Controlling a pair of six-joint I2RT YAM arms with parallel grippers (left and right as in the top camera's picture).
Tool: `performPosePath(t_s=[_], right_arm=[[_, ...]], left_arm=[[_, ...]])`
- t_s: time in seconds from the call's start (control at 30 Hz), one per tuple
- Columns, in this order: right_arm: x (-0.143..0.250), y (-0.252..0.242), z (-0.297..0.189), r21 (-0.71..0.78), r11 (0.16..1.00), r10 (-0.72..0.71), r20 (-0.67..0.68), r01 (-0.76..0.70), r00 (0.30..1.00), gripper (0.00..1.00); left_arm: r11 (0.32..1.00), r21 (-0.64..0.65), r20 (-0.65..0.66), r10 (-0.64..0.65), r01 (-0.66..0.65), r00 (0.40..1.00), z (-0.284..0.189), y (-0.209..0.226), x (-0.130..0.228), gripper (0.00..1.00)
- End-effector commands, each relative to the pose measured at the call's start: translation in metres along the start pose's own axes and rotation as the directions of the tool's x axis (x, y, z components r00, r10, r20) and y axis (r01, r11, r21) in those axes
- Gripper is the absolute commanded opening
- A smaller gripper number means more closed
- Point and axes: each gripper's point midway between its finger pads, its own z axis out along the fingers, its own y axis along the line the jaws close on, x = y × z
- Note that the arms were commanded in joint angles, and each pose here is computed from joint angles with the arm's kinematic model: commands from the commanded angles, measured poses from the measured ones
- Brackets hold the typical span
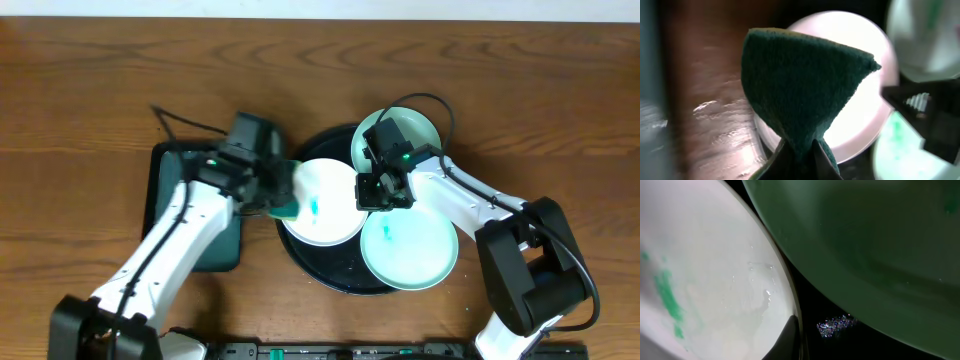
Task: Clean dirty plates on tray and stack at the side
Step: 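Carry the sponge with the left gripper over to the white plate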
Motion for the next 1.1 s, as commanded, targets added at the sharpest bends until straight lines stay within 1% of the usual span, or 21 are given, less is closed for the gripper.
performPosePath(t_s=[0.0, 0.07, 0.17, 0.3, 0.47, 0.5, 0.6, 0.7, 0.77, 0.87, 0.97, 1.0, 1.07], right_arm=[[0.008, 0.0, 0.005, 0.004, 1.0, -0.004, -0.029, 0.004, 1.0, 0.01], [0.008, 0.0, 0.005, 0.005, 1.0, -0.004, -0.03, 0.004, 1.0, 0.01], [0.009, 0.0, 0.005, 0.002, 1.0, -0.003, -0.033, 0.003, 0.999, 0.01], [0.009, 0.0, 0.005, 0.003, 1.0, -0.003, -0.034, 0.003, 0.999, 0.01], [0.009, 0.0, 0.005, 0.003, 1.0, -0.003, -0.034, 0.003, 0.999, 0.01], [0.009, 0.0, 0.005, 0.003, 1.0, -0.003, -0.034, 0.003, 0.999, 0.01], [0.009, 0.0, 0.005, 0.003, 1.0, -0.003, -0.035, 0.003, 0.999, 0.01], [0.01, 0.0, 0.005, 0.003, 1.0, -0.003, -0.035, 0.003, 0.999, 0.01], [0.01, 0.0, 0.005, 0.004, 1.0, -0.002, -0.037, 0.002, 0.999, 0.01], [0.011, -0.001, 0.005, 0.006, 1.0, -0.001, -0.042, 0.001, 0.999, 0.01], [0.012, -0.001, 0.005, 0.008, 1.0, 0.0, -0.044, 0.0, 0.999, 0.01], [0.012, -0.001, 0.005, 0.008, 1.0, 0.0, -0.045, 0.0, 0.999, 0.01], [0.013, -0.002, 0.005, 0.011, 1.0, 0.001, -0.049, -0.001, 0.999, 0.01]], left_arm=[[0.999, 0.021, -0.035, -0.025, 0.026, 0.999, 0.024, -0.024, 0.003, 0.07], [0.999, 0.03, -0.064, -0.029, 0.031, 0.998, 0.04, -0.03, 0.007, 0.07], [0.997, 0.035, -0.105, -0.07, 0.074, 0.992, 0.063, -0.035, 0.012, 0.07], [0.989, -0.013, -0.149, -0.145, 0.145, 0.978, 0.086, -0.026, 0.018, 0.07], [0.97, -0.062, -0.179, -0.243, 0.236, 0.953, 0.098, -0.018, 0.026, 0.07], [0.971, -0.046, -0.192, -0.241, 0.236, 0.951, 0.1, -0.021, 0.027, 0.07], [0.971, 0.084, -0.285, -0.19, 0.222, 0.94, 0.108, -0.047, 0.037, 0.07], [0.957, 0.194, -0.353, -0.138, 0.217, 0.925, 0.115, -0.073, 0.047, 0.07], [0.949, 0.225, -0.383, -0.12, 0.219, 0.916, 0.12, -0.083, 0.054, 0.07], [0.952, 0.21, -0.398, -0.125, 0.223, 0.909, 0.127, -0.082, 0.06, 0.07], [0.955, 0.207, -0.382, -0.12, 0.211, 0.916, 0.128, -0.075, 0.055, 0.07], [0.962, 0.183, -0.366, -0.127, 0.205, 0.922, 0.129, -0.067, 0.051, 0.07], [0.973, 0.08, -0.332, -0.181, 0.219, 0.926, 0.131, -0.041, 0.045, 0.07]])
